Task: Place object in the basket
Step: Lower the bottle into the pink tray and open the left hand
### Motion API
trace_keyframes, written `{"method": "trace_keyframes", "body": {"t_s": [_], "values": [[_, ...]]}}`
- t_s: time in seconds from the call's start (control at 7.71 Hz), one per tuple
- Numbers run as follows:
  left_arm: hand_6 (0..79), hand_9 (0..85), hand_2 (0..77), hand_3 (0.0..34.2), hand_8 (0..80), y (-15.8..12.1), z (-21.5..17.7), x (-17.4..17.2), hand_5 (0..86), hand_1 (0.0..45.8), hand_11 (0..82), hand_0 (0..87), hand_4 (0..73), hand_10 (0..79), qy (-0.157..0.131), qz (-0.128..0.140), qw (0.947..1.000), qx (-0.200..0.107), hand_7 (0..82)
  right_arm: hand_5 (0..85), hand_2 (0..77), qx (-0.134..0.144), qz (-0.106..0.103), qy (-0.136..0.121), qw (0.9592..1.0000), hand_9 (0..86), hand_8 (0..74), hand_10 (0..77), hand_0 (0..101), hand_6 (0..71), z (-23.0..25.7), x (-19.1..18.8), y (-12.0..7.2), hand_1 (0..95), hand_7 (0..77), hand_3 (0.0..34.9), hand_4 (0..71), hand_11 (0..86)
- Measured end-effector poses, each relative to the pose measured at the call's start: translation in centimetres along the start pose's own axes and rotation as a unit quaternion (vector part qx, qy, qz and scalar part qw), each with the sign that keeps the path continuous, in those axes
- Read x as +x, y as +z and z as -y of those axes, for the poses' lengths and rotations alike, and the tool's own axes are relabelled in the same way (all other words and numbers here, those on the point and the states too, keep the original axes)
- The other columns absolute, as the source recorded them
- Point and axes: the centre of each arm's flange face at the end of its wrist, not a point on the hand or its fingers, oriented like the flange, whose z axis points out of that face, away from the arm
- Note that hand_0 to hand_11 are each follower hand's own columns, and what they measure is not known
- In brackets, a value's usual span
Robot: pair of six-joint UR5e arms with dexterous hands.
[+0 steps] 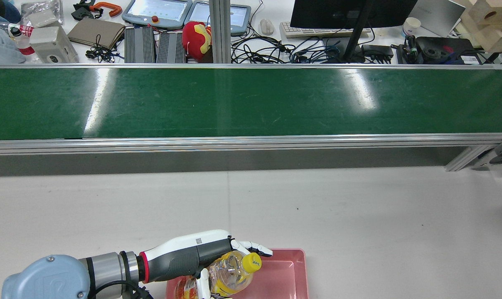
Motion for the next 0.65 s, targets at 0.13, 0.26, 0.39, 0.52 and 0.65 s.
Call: {"method": "trace_keyframes", "body": {"t_s": [0.13,0.26,0.39,0.52,0.65], "values": [[17.5,64.4,53.5,0.0,66.0,-0.15,0.31,-0.42,54.0,2.7,42.0,76.8,57.3,27.8,0.0,0.006,1.0,0.005,17.4,0.0,0.0,0.0,0.0,0.0,1.0,0.0,0.0,0.0,0,0.0,0.0,0.0,0.0,0.0,0.5,0.2,0.0,0.0],[0.0,58.4,32.2,0.0,61.1,-0.24,0.45,-0.59,54.0,14.7,26.2,74.0,57.3,14.2,0.0,0.008,0.9999,0.006,4.9,0.0,0.5,0.0,0.0,0.0,1.0,0.0,0.0,0.0,0,0.0,0.0,0.0,0.0,0.0,0.5,0.2,0.0,0.0],[0.0,58.4,32.2,0.0,61.1,-0.27,0.41,-0.57,54.0,14.7,13.1,74.0,57.3,2.2,-0.001,0.008,1.0,0.005,4.9,0.0,0.5,0.0,0.0,0.0,1.0,0.0,0.0,0.0,0,0.0,0.0,0.0,0.0,0.0,0.5,0.2,0.0,0.0],[0.0,42.5,9.8,0.8,44.2,-0.32,0.42,-0.4,54.0,18.5,6.0,77.5,57.3,3.8,0.0,0.007,1.0,0.005,3.8,0.0,0.5,0.0,0.0,0.0,1.0,0.0,0.0,0.0,0,0.0,-0.01,0.0,0.0,0.0,0.5,0.2,0.0,0.0],[0.0,3.8,0.5,3.6,2.7,-0.4,0.47,-0.17,54.0,9.3,7.6,79.9,2.2,2.2,-0.001,0.005,1.0,0.005,3.3,0.0,0.5,0.0,0.0,0.0,1.0,0.0,0.0,0.0,0,0.0,-0.02,0.0,0.0,0.0,0.5,0.2,0.0,0.0]]}}
